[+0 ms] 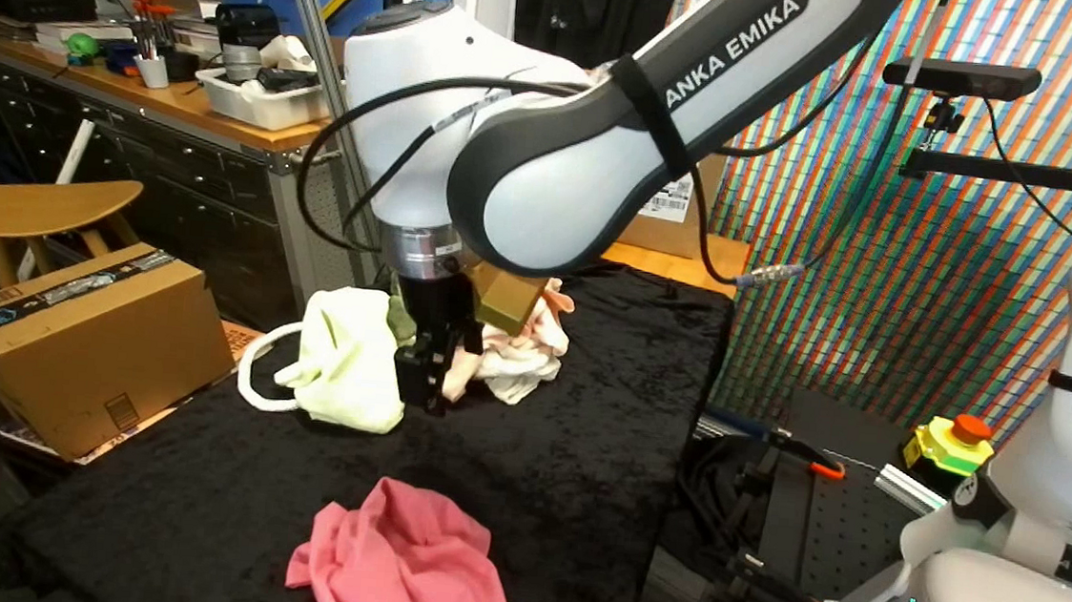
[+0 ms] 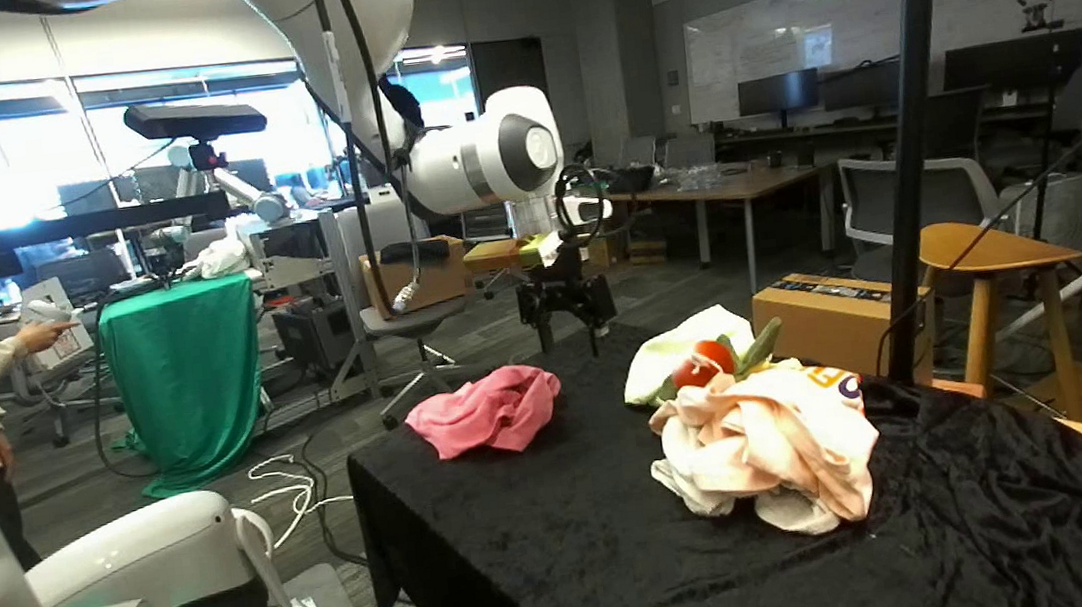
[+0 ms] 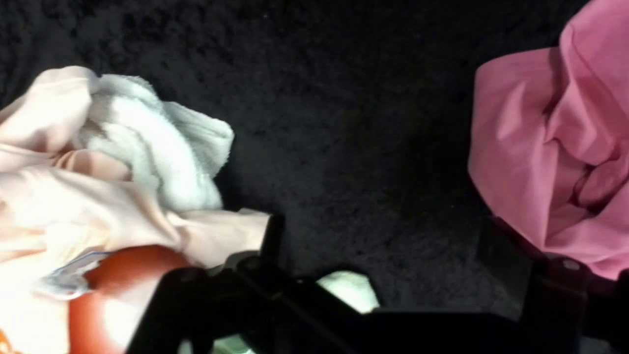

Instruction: Pile the t-shirts, towels, rope and radish together

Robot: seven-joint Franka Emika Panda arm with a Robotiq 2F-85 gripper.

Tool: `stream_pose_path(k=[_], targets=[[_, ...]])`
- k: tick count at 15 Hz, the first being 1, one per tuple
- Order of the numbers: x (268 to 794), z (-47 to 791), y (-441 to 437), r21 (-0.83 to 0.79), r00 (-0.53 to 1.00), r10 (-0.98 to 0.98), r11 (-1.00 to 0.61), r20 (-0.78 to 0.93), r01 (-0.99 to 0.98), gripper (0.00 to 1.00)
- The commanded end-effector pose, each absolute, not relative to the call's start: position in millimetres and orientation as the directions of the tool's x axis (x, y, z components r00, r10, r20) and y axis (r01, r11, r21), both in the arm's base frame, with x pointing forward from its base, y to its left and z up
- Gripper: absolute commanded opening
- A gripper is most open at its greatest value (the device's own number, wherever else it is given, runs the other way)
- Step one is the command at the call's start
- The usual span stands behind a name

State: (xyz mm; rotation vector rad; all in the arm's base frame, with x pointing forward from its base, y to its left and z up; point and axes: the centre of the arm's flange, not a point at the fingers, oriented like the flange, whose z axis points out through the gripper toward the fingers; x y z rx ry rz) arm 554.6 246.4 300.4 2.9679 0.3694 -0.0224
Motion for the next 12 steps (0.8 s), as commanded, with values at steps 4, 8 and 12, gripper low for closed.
stream_pose_path(k=[4, 8, 12], targets=[[529.0, 263.5, 313.3, 0.120, 0.967, 0.253, -0.959, -0.035, 0.255, 1.00], [519.7, 247.9, 335.7, 0.106, 0.971, 0.237, -0.966, -0.011, 0.237, 1.00], [521.2, 237.9, 349.5, 0.083, 0.974, 0.227, -0.971, 0.018, 0.225, 1.00]])
